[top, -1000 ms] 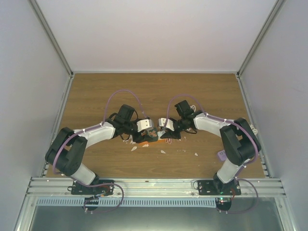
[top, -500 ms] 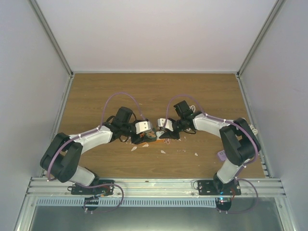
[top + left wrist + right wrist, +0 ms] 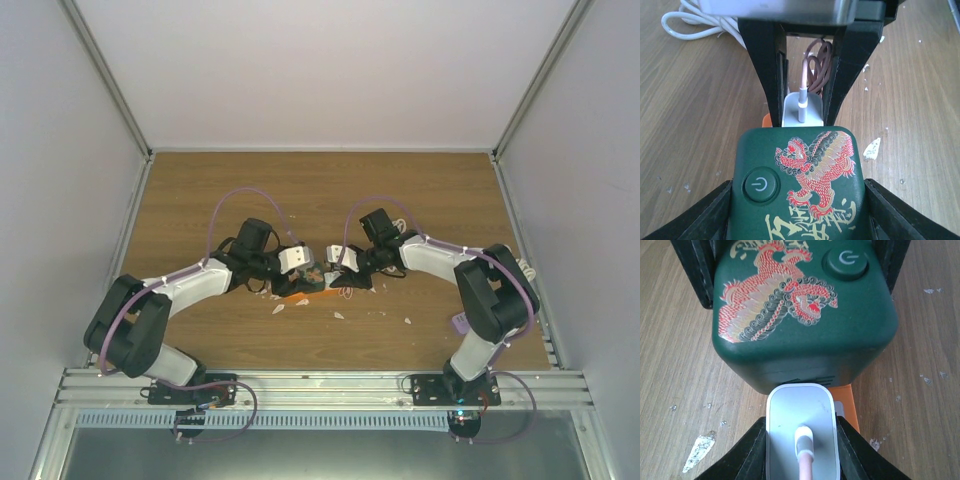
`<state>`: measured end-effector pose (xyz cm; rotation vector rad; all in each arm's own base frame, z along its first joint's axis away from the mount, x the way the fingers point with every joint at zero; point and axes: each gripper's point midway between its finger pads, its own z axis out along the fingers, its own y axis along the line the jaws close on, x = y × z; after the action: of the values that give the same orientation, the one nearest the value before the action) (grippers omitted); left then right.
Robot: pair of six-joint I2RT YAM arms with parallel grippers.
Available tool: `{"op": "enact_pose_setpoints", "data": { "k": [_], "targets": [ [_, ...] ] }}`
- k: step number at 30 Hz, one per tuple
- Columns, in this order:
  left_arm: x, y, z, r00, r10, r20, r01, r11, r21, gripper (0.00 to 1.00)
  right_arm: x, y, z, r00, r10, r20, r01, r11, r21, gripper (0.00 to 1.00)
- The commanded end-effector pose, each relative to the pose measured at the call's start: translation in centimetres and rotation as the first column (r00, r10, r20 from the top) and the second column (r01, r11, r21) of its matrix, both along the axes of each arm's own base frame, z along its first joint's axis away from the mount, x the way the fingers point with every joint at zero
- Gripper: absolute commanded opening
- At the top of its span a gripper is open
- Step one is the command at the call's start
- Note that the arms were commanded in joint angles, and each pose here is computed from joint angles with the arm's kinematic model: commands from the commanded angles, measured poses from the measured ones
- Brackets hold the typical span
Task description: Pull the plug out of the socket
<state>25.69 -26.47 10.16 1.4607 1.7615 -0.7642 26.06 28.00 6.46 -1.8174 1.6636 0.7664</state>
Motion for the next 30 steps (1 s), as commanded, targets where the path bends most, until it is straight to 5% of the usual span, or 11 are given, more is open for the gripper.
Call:
{"op": "enact_pose_setpoints", "data": {
  "k": [1, 19, 30],
  "targets": [
    [0.2, -2.3, 4.8, 0.995, -0.089, 0.054, 0.098, 0.980, -0.175, 0.35, 0.9, -2.0, -3.6, 0.998, -0.064, 0.010, 0.065, 0.985, -0.158, 0.00],
    [0.4, 1.5, 6.9, 0.990, -0.081, 0.111, 0.090, 0.993, -0.074, 0.34, 1.5, -1.7, -3.4, 0.995, -0.097, -0.009, 0.095, 0.983, -0.156, 0.01],
    [8.0, 11.2, 8.7, 0.981, 0.188, 0.044, -0.192, 0.976, 0.107, 0.36, 1.9, -1.5, -3.3, 0.992, -0.128, -0.014, 0.125, 0.981, -0.146, 0.02]
  ]
}}
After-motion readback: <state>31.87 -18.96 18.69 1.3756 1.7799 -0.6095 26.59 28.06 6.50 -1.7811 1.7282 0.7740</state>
